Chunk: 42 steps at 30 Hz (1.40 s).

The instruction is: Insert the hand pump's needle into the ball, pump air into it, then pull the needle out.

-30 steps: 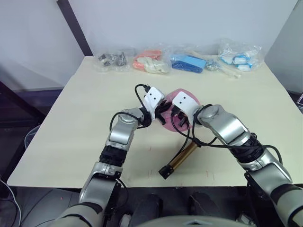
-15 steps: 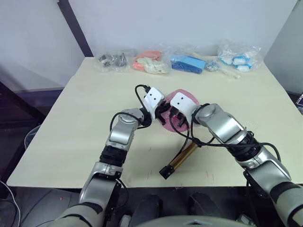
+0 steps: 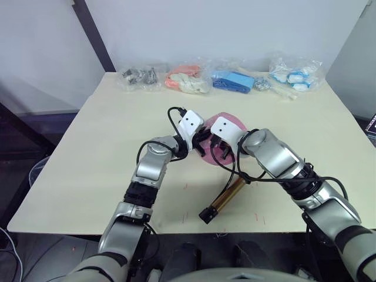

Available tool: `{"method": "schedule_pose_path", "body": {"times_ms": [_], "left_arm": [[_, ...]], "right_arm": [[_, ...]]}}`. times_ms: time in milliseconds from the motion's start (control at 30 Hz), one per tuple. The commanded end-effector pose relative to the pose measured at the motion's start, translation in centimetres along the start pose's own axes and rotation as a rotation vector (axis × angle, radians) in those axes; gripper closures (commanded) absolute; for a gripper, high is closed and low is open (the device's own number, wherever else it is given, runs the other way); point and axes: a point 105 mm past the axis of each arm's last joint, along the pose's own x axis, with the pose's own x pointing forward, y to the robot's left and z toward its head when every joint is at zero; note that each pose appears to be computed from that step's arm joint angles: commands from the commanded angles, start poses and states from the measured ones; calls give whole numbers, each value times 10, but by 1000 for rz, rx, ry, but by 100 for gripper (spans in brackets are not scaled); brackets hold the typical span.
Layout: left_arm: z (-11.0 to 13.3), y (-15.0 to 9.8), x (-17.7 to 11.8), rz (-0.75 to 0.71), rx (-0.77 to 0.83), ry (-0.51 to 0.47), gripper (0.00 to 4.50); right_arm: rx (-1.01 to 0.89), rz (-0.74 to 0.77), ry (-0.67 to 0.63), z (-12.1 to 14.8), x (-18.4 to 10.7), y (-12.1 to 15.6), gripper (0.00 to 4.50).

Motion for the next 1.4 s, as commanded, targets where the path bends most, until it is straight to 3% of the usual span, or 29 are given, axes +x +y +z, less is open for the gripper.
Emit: {"method": "schedule_pose_path", "body": {"times_ms": [33,1400], "left_arm": [[-35,-24,6,-82,-45,119,450],[-35,-15,5,-86,-63,112,450]], "right_arm": [[69,128,261,-69,25,32,412],[79,135,401,-118,42,31,412]]}}
